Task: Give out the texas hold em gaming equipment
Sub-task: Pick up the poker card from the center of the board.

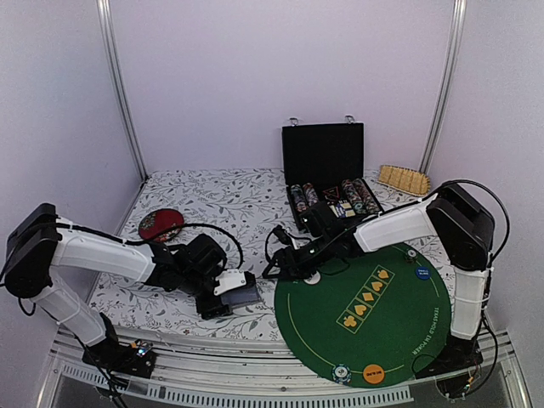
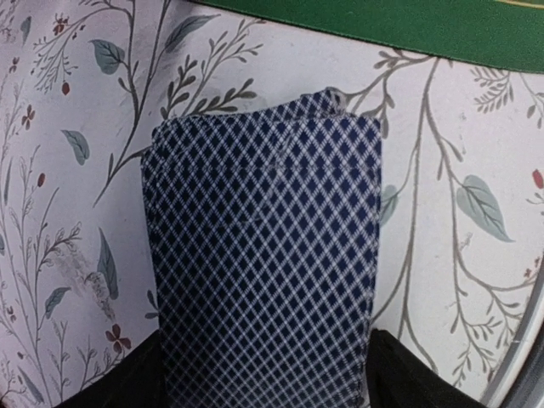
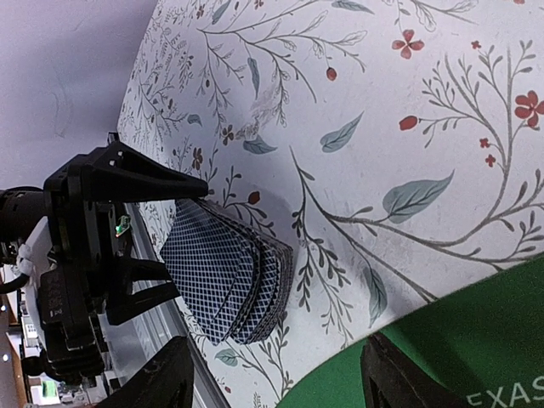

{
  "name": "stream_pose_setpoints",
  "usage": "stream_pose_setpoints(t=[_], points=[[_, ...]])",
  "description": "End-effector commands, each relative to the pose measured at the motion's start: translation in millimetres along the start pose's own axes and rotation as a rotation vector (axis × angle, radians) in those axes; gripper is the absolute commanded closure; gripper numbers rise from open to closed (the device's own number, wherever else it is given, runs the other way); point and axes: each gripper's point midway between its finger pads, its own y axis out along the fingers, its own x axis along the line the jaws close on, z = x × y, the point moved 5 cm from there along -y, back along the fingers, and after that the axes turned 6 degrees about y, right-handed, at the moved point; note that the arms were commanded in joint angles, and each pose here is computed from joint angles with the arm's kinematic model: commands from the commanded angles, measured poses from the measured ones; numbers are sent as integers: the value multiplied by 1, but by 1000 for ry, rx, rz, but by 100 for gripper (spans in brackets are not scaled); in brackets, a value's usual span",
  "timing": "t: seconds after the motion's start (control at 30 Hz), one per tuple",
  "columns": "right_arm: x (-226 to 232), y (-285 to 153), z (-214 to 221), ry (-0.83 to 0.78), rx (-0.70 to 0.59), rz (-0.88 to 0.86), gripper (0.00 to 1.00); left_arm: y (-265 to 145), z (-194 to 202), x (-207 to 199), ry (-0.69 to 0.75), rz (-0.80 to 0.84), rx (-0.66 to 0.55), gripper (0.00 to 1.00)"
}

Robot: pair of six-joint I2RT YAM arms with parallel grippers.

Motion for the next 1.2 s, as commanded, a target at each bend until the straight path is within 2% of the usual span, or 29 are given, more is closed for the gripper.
stream_pose_setpoints(t=[0.0, 0.3, 0.57, 0.87, 1.17], points=[[-1, 11, -1, 5, 25, -26, 31, 5, -8, 3, -21, 25, -29, 23], [-2, 24, 3, 23, 65, -107, 32, 14, -14, 4, -43, 33, -46, 23], [-3, 27, 5, 31, 71, -114, 32, 19, -16, 5, -55, 40, -58, 29], [-6, 29, 10, 39, 78, -116, 31, 25, -11, 11, -62, 1, -26, 25], [-7, 24, 12, 36, 68, -103, 31, 29, -9, 4, -56, 45, -8, 41]])
